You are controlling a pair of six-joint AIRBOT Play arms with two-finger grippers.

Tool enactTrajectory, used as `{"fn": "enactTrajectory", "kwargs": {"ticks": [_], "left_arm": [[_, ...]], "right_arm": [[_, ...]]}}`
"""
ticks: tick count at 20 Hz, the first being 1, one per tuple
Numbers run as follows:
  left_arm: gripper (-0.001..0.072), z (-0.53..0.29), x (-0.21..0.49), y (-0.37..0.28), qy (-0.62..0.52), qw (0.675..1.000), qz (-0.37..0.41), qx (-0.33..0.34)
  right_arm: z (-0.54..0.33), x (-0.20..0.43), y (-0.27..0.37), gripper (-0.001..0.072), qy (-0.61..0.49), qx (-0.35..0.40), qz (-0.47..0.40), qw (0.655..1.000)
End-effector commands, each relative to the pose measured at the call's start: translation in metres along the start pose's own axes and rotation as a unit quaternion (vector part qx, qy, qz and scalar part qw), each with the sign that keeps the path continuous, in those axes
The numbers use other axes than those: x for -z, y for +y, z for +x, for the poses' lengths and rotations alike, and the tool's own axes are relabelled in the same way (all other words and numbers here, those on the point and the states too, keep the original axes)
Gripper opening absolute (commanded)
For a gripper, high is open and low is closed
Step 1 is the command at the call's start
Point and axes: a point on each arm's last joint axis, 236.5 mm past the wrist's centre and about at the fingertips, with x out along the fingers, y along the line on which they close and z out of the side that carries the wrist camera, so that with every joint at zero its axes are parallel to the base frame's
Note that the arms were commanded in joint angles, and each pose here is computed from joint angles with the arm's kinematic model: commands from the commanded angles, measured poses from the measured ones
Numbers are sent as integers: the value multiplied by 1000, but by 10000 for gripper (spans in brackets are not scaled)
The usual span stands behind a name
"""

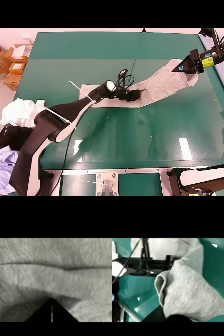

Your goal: Fold the shirts.

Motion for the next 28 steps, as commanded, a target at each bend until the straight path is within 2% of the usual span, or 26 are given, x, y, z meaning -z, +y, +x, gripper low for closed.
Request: {"fn": "enactTrajectory", "kwargs": {"ticks": [1, 6, 8, 11, 14, 19, 20, 21, 22, 25, 28], "left_arm": [[24, 10, 14, -7, 23, 1000, -14, 12], [24, -70, 6, 0, 134, 990, 22, 24], [24, -130, -10, 28, 167, 984, 49, -26], [25, -232, -31, 79, 197, 969, 62, -136], [25, -315, -46, 112, 185, 962, 38, -199], [25, -373, -63, 139, 143, 965, 3, -219], [25, -376, -63, 143, 142, 965, -1, -220], [25, -378, -61, 144, 149, 964, 4, -219], [24, -378, -58, 143, 156, 964, 10, -217], [25, -379, -55, 142, 165, 963, 17, -214], [25, -380, -53, 142, 171, 962, 21, -213]], "right_arm": [[5, 5, 27, 9, 8, -2, -4, 1000], [11, 5, 39, 9, 12, -15, 11, 1000], [19, 0, 51, 9, 7, -25, 19, 999], [53, -4, 89, 9, 10, -38, 2, 999], [121, -14, 136, 10, -12, -59, -12, 998], [288, -21, 183, 10, -86, -74, 4, 994], [324, -20, 191, 68, -108, -75, 4, 991], [354, -12, 195, 353, -113, -74, 1, 991], [376, 2, 194, 546, -100, -68, -6, 993], [369, 12, 167, 546, -51, -42, -11, 998], [299, -20, 109, 546, -41, -16, 23, 999]]}}
